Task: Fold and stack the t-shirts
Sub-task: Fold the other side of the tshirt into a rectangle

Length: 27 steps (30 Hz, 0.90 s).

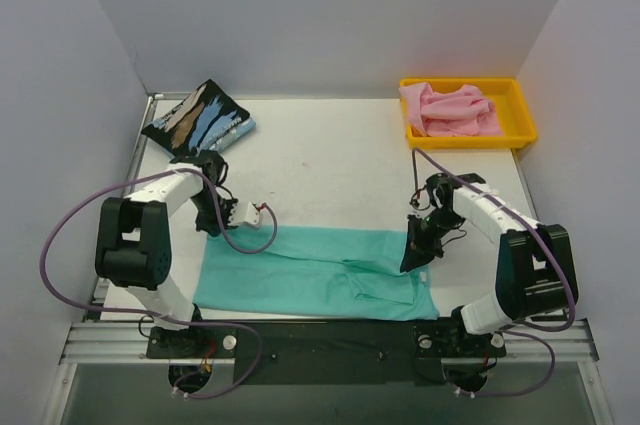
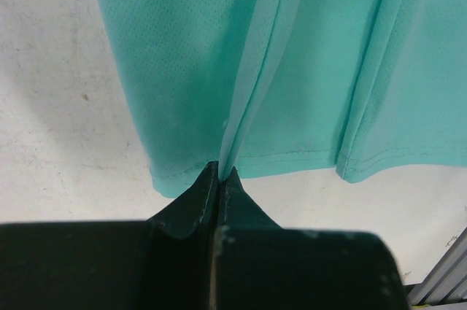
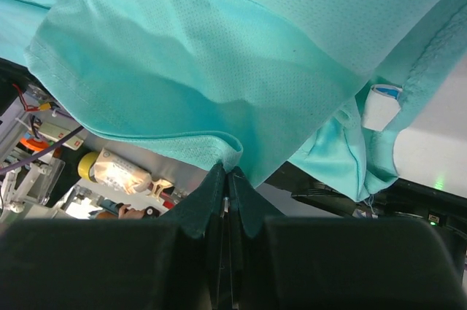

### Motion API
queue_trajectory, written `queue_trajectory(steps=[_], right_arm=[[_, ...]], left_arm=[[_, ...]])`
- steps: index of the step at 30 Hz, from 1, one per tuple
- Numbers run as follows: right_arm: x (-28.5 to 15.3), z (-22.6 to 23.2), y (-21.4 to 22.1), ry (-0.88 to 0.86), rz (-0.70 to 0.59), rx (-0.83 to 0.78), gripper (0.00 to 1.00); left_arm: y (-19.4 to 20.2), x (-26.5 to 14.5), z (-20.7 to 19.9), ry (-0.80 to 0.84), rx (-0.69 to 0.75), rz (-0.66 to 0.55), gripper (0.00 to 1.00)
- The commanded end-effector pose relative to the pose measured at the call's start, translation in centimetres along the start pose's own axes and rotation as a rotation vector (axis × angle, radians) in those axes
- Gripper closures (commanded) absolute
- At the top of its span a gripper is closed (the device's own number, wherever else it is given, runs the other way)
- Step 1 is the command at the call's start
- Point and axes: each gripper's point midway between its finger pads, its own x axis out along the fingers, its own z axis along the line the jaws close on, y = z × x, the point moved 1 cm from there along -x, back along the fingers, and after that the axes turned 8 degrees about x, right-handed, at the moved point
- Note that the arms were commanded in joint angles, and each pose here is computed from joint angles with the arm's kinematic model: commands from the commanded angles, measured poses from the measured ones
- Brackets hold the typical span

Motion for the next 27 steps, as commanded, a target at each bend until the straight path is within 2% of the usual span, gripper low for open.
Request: queue_trajectory(steps=[1, 11, 12, 13, 14, 15, 16, 17, 18, 23, 25, 26, 27], right_arm=[[0.3, -0.7, 1.4, 0.019, 0.064, 0.044, 1.0], [0.6, -1.2, 1.1, 0.048, 0.067, 0.036, 1.0], [0.8, -1.5, 1.3, 0.054, 0.074, 0.038, 1.0], [0.8, -1.6, 1.5, 0.059, 0.086, 0.042, 0.99], [0.8, -1.8, 2.0, 0.063, 0.105, 0.048, 0.85], [0.6, -2.0, 2.9, 0.073, 0.147, 0.042, 0.78], [0.3, -1.9, 3.2, 0.076, 0.158, 0.034, 0.67], [-0.1, -2.0, 4.1, 0.088, 0.179, 0.022, 0.65], [-0.7, -2.0, 4.3, 0.087, 0.159, 0.001, 0.62], [-4.8, 1.3, 5.3, -0.019, 0.09, -0.087, 0.58], [-5.7, 2.9, 4.0, -0.044, 0.003, -0.149, 0.64], [-5.3, 3.7, 2.7, -0.048, -0.05, -0.176, 0.74], [-5.1, 4.2, 1.6, -0.035, -0.097, -0.187, 0.79]], left_arm=[[0.6, 0.5, -0.2, 0.011, 0.038, 0.032, 1.0], [0.7, 0.2, -2.5, 0.032, 0.063, 0.052, 1.0], [0.8, 0.2, -2.6, 0.035, 0.064, 0.054, 0.98], [0.8, 0.2, -2.7, 0.037, 0.07, 0.057, 0.8], [0.9, 0.0, -2.7, 0.036, 0.069, 0.059, 0.7], [0.8, -0.1, -3.0, 0.051, 0.071, 0.057, 0.5], [0.8, -0.5, -2.9, 0.052, 0.077, 0.056, 0.4], [0.7, -0.8, -3.4, 0.074, 0.075, 0.049, 0.27], [0.5, -1.6, -3.2, 0.066, 0.081, 0.045, 0.23], [-0.4, -4.0, -5.0, 0.13, 0.07, 0.002, 0.21], [-0.6, -4.3, -4.5, 0.102, 0.041, -0.018, 0.22], [-1.0, -4.2, -4.0, 0.076, -0.006, -0.038, 0.26], [-1.0, -4.0, -2.7, 0.02, -0.03, -0.043, 0.31]])
